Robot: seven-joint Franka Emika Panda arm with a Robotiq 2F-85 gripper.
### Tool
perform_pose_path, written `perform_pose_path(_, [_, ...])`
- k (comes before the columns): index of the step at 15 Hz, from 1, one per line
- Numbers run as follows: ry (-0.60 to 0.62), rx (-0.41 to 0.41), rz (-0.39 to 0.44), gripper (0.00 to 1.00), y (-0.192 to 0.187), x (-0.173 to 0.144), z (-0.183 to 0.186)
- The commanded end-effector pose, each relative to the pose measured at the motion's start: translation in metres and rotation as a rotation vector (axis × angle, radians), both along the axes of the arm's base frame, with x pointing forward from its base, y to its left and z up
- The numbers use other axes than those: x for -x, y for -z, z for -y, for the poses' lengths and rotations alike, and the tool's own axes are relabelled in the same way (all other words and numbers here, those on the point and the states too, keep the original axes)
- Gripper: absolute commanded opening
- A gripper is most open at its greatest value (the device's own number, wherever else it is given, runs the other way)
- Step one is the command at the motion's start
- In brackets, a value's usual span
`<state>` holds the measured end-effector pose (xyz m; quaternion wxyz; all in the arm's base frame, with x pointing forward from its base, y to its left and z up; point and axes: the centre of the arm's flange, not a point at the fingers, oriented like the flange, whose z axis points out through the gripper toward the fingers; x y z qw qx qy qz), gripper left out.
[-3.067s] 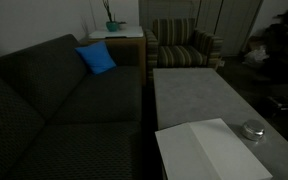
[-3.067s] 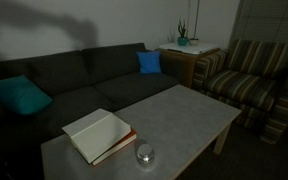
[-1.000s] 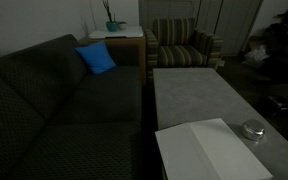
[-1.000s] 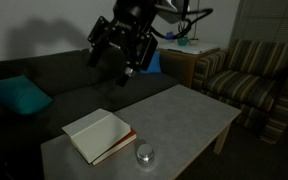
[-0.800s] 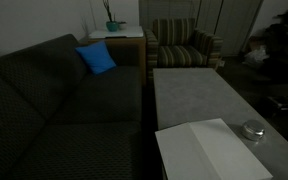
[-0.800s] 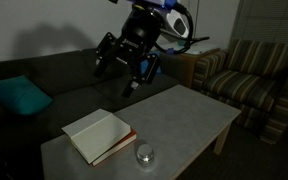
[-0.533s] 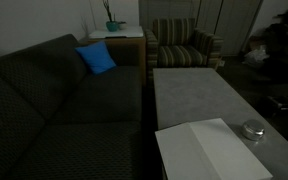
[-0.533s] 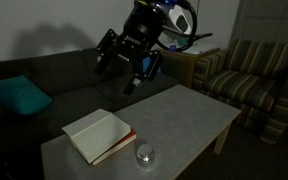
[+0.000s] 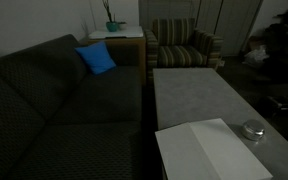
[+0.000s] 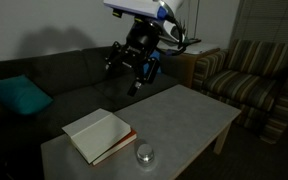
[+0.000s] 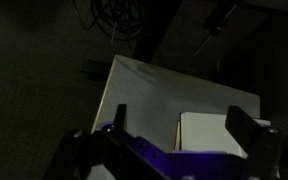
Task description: Remove the lid from the bottle, put the lid on the table, pick up the lid and put it back on the bottle
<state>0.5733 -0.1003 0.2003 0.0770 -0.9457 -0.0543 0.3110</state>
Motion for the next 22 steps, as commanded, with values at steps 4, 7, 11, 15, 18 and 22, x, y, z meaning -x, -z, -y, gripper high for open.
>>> perform_pose_path(4, [-0.011,0.011,-0.054,1.0,0.096,-0.04,-0.01])
perform_pose_path(7, [-0.006,0.005,-0.062,1.0,0.102,-0.023,-0.015])
perform_pose_path(11, [-0.007,0.006,-0.063,1.0,0.111,-0.028,-0.013])
perform_pose_path(15, [-0.014,0.031,0.006,1.0,0.122,-0.034,-0.014])
perform_pose_path(18, [0.012,0.03,0.084,1.0,0.145,-0.044,-0.012])
perform_pose_path(22, [0.024,0.024,0.128,1.0,0.188,-0.047,-0.01])
